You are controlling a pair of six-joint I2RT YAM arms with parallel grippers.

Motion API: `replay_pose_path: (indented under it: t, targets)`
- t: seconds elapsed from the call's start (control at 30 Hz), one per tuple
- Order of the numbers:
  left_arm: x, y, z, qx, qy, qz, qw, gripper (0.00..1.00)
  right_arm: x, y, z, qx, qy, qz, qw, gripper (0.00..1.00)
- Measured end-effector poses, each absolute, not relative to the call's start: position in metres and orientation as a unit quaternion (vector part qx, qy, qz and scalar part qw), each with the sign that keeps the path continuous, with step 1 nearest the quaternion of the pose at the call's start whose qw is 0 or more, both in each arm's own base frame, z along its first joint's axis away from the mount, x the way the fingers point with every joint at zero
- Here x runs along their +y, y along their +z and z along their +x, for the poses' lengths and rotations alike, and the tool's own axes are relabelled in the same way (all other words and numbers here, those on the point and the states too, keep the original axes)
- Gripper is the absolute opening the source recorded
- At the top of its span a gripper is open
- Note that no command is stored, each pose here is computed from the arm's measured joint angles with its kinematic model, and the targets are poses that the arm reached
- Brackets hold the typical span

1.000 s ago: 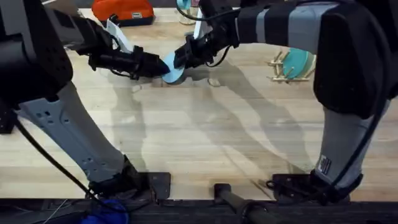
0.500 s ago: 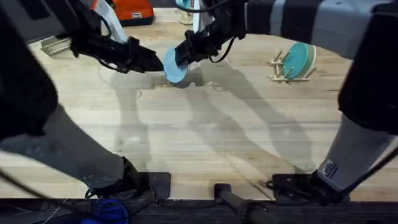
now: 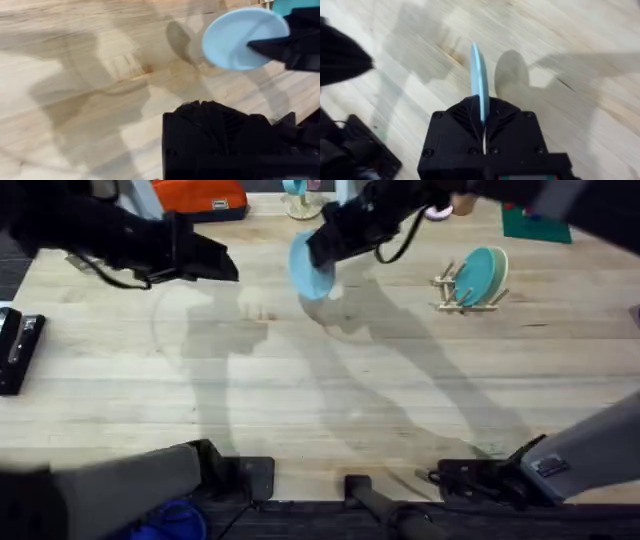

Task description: Pick up the plates from the table one by one and place each into a slot on the dish rack.

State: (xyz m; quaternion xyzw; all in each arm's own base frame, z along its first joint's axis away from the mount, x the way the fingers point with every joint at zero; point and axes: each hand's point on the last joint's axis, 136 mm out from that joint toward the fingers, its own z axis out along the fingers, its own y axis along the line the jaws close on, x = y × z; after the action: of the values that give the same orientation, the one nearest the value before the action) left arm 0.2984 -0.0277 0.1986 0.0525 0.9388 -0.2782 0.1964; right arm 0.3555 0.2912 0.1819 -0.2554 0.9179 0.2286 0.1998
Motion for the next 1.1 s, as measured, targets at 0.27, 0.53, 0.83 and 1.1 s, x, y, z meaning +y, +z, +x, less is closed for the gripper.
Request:
replay_pose_path:
  t: [0.27,0.53,0.83,1.1]
  targets:
    - [-0.03,0.241,0.257,0.938,-0.23,0.07,0.249,0.041,0.247,0.236,0.342,0.913,0.152,-0.268,0.266,0.032]
    - [-0.031,0.266,0.221,0.936,-0.184,0.074,0.292,0.04,0.201,0.278,0.318,0.911,0.081,-0.262,0.307,0.032]
    - [-0.017,0.271,0.199,0.944,-0.124,0.042,0.304,0.04,0.152,0.287,0.289,0.93,0.01,-0.225,0.292,0.032]
    - [-0.013,0.269,0.196,0.946,-0.113,0.033,0.301,0.041,0.116,0.302,0.271,0.943,-0.024,-0.129,0.305,0.031]
